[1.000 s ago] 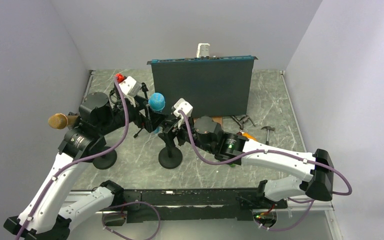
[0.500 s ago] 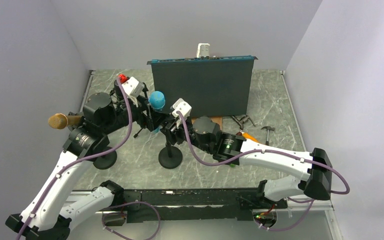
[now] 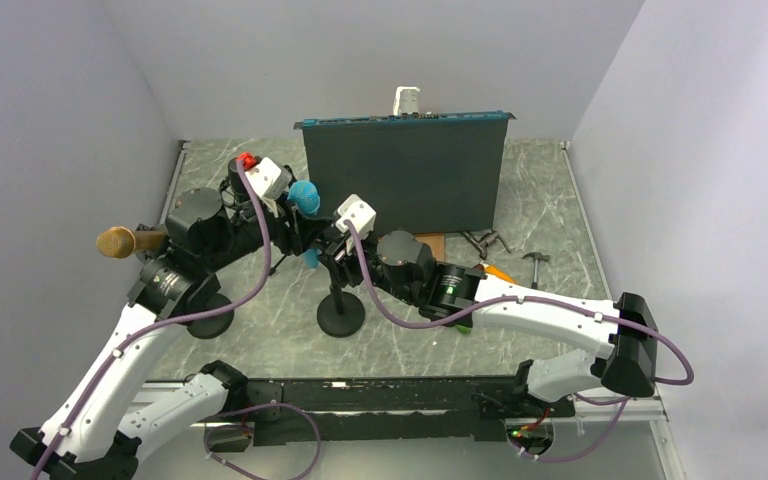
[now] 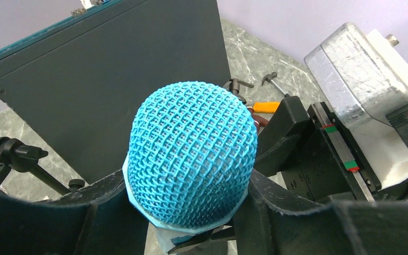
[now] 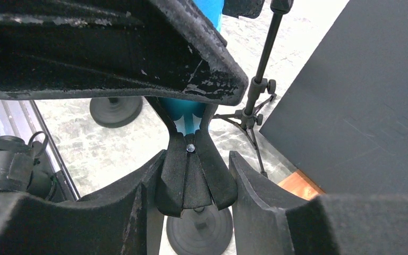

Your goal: Remove the microphone from the stand

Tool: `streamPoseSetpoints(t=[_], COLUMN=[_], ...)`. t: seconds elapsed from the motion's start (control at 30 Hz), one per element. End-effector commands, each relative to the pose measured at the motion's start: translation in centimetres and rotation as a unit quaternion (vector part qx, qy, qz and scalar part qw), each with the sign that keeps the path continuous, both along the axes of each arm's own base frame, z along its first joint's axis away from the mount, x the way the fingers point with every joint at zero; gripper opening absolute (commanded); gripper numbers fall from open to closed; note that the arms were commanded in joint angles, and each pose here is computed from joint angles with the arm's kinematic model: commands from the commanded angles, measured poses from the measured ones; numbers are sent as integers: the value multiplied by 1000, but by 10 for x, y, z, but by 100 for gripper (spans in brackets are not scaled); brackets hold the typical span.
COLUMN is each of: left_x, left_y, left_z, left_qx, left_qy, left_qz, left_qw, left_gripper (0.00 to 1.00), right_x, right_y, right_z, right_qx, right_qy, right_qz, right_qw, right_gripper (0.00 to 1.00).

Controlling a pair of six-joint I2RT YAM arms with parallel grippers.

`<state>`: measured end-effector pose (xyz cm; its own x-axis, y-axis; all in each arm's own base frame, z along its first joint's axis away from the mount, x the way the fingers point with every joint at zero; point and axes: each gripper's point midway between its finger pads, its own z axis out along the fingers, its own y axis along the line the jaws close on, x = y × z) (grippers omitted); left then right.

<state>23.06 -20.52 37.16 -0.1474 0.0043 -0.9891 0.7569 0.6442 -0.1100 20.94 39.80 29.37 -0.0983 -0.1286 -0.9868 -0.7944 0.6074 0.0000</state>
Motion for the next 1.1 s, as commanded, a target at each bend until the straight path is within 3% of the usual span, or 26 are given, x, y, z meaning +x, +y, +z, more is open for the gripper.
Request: streamPoseSetpoints(t=[0.0, 0.13, 0.3, 0.6, 0.73, 0.9, 1.0, 1.07], left_x=[-8, 3, 13, 24, 14, -20, -41, -53], left_y=[-4, 17, 41, 83, 95, 96, 103, 109], left_z=[6, 20, 26, 33, 48, 60, 74, 78], left_qx=[1, 12, 27, 33, 25, -19, -25, -32], left_qy=[-8, -38, -57, -75, -64, -57, -46, -41], left_qz=[-17, 48, 116, 232, 250, 215, 204, 204], left_qw=[1000, 998, 991, 969, 966, 975, 978, 977], left_gripper=[14, 0, 0, 0, 0, 0, 0, 0], right_x=[4, -2, -14, -7, -14, -12, -13, -15], right_y=[-3, -7, -9, -18, -7, -8, -5, -7], right_z=[7, -3, -12, -22, -23, -32, -23, -18], right_qx=[-3, -8, -12, -24, -41, -46, -47, -52], right_qy=[-19, -15, -25, -39, -37, -15, -7, 7], right_qz=[-10, 1, 30, 5, 38, 25, 29, 25], right_qw=[1000, 1000, 999, 999, 998, 999, 998, 998], right_gripper=[0, 0, 0, 0, 0, 0, 19, 41])
